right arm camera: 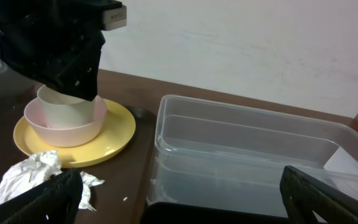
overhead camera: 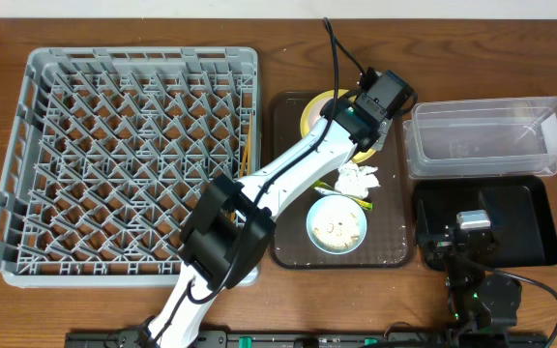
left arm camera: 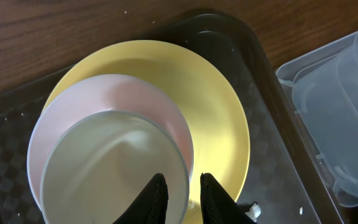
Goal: Sort waste into correct bins and load items into the dishwasher rack
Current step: 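Lower the left gripper and grasp the cream cup rim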
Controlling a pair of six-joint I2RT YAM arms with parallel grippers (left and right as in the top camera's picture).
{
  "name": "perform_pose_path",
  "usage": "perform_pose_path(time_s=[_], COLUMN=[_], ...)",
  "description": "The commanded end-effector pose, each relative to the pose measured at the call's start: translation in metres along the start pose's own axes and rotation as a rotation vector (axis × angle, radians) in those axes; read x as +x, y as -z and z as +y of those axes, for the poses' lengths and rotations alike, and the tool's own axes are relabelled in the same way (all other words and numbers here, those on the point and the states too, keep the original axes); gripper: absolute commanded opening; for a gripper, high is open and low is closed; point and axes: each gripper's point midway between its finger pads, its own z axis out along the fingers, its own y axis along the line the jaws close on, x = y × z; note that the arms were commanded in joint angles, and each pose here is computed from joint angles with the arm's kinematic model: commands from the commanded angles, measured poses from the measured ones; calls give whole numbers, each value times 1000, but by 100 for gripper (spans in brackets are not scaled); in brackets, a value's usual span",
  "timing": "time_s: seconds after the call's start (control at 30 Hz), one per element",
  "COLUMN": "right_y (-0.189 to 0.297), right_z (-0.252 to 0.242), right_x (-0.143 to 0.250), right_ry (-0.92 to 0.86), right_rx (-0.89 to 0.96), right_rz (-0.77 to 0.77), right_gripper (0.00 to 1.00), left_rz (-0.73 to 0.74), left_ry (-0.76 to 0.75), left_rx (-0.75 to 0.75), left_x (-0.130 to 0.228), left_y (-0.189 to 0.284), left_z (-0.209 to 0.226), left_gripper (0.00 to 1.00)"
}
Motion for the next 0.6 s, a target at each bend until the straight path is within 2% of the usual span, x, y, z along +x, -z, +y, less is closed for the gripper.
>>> perform_pose_path(time_s=[0.0,0.4,0.47,0.5,0.57], right_y=[0,0,0,0,0], right_z=[-2,-2,-2,-2,-2], right_x=[1,1,1,1,1], right_ry=[10,10,10,10,10], right_rx=[6,6,6,6,6], right_rz=[1,1,1,1,1], right_gripper=[99,99,99,99,99], left_rz=[38,22,19,20,22], left_ry=[-16,-11,-10,-11,-11], left_rx=[-18,-17,-16,-16,-17], left_x=[15,16,15,15,16], left_y=[-15,-21,-21,-21,-21], left_z=[4,5,4,4,5], left_gripper=[22,21,18,12,11])
